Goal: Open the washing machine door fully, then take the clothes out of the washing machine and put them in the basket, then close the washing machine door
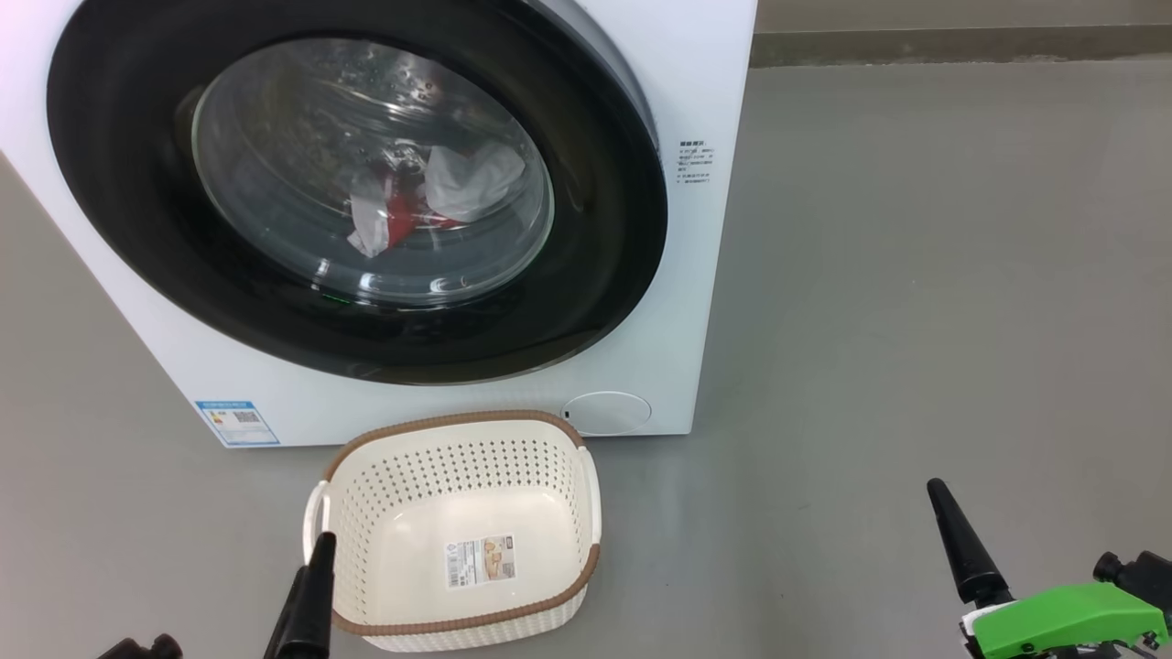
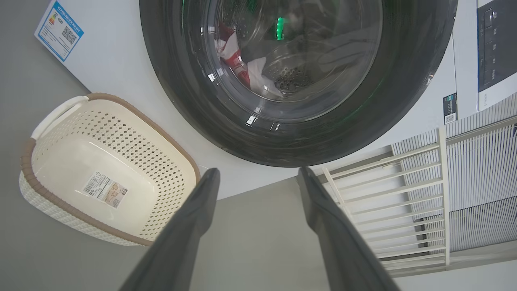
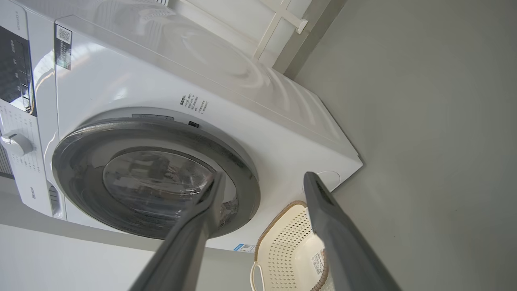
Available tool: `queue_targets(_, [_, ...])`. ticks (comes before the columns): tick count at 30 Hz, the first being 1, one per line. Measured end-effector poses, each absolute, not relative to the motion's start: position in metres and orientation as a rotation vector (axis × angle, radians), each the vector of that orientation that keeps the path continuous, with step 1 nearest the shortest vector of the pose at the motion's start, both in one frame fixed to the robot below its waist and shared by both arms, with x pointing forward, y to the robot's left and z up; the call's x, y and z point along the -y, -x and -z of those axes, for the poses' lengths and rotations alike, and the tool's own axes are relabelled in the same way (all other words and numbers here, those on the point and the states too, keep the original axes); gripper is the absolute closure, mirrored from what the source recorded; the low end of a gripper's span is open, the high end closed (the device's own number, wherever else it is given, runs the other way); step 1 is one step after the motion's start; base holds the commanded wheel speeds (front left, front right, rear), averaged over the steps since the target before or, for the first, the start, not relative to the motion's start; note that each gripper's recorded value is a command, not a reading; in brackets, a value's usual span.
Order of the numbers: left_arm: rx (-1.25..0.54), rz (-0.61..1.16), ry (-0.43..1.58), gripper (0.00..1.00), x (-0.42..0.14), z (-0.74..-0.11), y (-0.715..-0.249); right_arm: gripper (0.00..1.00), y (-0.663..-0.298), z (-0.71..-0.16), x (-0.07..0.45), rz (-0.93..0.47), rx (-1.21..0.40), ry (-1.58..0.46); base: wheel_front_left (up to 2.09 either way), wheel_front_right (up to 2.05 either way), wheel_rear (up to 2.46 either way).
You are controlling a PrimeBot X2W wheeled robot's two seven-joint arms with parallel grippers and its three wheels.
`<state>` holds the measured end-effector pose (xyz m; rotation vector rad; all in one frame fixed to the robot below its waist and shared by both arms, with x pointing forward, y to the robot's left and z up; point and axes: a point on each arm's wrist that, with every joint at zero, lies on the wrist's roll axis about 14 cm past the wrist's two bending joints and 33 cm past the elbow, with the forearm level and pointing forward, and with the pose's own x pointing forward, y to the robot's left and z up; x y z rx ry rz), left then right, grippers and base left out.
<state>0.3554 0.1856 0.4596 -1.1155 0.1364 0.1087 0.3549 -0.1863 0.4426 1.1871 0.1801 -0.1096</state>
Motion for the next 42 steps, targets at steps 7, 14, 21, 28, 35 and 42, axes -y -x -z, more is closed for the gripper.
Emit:
queue_targets(7, [-0.14,-0.103,1.021,0.0,-0.184,-0.459,-0.352,0.0,-0.356,-0.444,0.185,0.093,-0.176,-1.103,0.0,0.0,0.0])
queue_targets(14, [-0.136,-0.091,0.915,0.0,-0.182,-0.461,-0.351,0.0,-0.356,-0.445,0.181,0.067,-0.183,-1.019,0.0,0.0,0.0])
queue_targets(21, [-0.132,-0.095,0.824,0.0,-0.182,-0.461,-0.348,0.0,-0.355,-0.445,0.178,0.049,-0.185,-0.944,0.0,0.0,0.0])
queue_targets(28, [-0.108,-0.079,0.73,0.0,-0.181,-0.469,-0.349,0.0,-0.353,-0.444,0.174,0.024,-0.189,-0.87,0.0,0.0,0.0])
queue_targets(35, [-0.091,-0.072,0.644,0.0,-0.18,-0.472,-0.348,0.0,-0.354,-0.447,0.174,0.009,-0.177,-0.797,0.0,0.0,0.0])
queue_targets(42, [-0.088,-0.071,0.574,0.0,-0.18,-0.471,-0.344,0.0,-0.354,-0.451,0.176,-0.002,-0.159,-0.734,0.0,0.0,0.0])
